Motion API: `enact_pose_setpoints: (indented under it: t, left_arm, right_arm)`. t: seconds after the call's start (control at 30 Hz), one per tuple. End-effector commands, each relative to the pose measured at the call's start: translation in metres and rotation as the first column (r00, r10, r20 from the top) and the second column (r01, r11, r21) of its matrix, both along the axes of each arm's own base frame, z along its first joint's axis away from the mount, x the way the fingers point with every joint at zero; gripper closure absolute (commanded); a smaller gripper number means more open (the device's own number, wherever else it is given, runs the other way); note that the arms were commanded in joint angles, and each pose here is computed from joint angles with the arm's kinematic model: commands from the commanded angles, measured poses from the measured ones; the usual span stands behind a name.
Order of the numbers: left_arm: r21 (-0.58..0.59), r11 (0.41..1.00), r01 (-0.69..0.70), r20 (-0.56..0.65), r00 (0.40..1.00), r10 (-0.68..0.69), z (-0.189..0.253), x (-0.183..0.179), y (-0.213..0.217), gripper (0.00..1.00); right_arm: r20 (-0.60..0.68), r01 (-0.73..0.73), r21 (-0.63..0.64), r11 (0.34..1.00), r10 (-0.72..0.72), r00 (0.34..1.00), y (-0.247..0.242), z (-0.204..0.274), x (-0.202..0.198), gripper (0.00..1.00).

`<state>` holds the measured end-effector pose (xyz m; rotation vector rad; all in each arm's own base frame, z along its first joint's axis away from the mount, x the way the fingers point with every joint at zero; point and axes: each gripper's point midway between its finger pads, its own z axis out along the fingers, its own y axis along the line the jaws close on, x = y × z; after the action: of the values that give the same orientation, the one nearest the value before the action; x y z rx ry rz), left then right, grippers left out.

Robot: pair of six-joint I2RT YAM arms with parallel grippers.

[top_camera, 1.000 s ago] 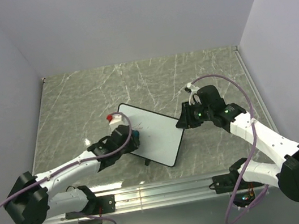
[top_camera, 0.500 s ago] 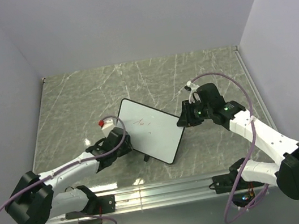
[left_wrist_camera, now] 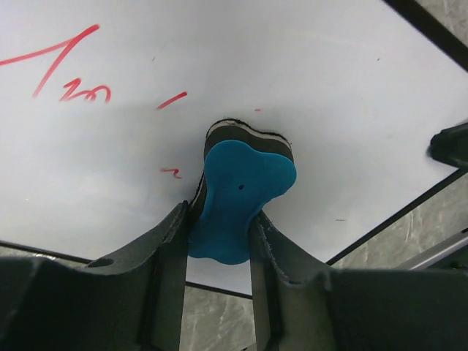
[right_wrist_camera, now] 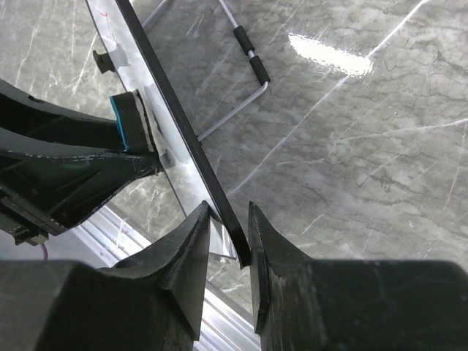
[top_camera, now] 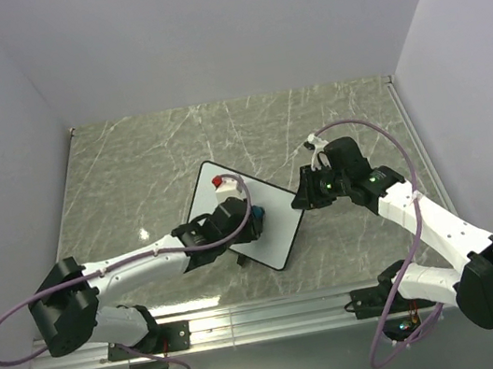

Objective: Erase the whiteboard

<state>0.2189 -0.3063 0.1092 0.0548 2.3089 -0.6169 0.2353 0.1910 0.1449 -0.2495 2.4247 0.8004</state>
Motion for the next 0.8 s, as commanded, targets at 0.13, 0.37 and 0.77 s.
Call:
enact_pose_setpoints:
  t: [0.13,0.37,0.77]
  left_arm:
    - [0.050,0.998,-0.046,0.018,0.999,0.045,-0.010,0.008,0.010,1.00]
    - [0.050,0.962,-0.267,-0.027,0.963,0.269,-0.029,0.041,0.091,1.00]
    - [0.015,0.978,-0.206,0.047,0.978,0.206,0.006,0.074,0.075,1.00]
  right_arm:
    - [0.022,0.027,-0.070,0.997,-0.025,0.999,-0.012,-0.003,0.003,0.84]
    - [0.027,0.030,-0.066,0.997,-0.028,0.999,-0.013,-0.003,0.001,0.84]
    - [0.028,0.030,-0.066,0.997,-0.029,0.999,-0.012,-0.003,0.002,0.85]
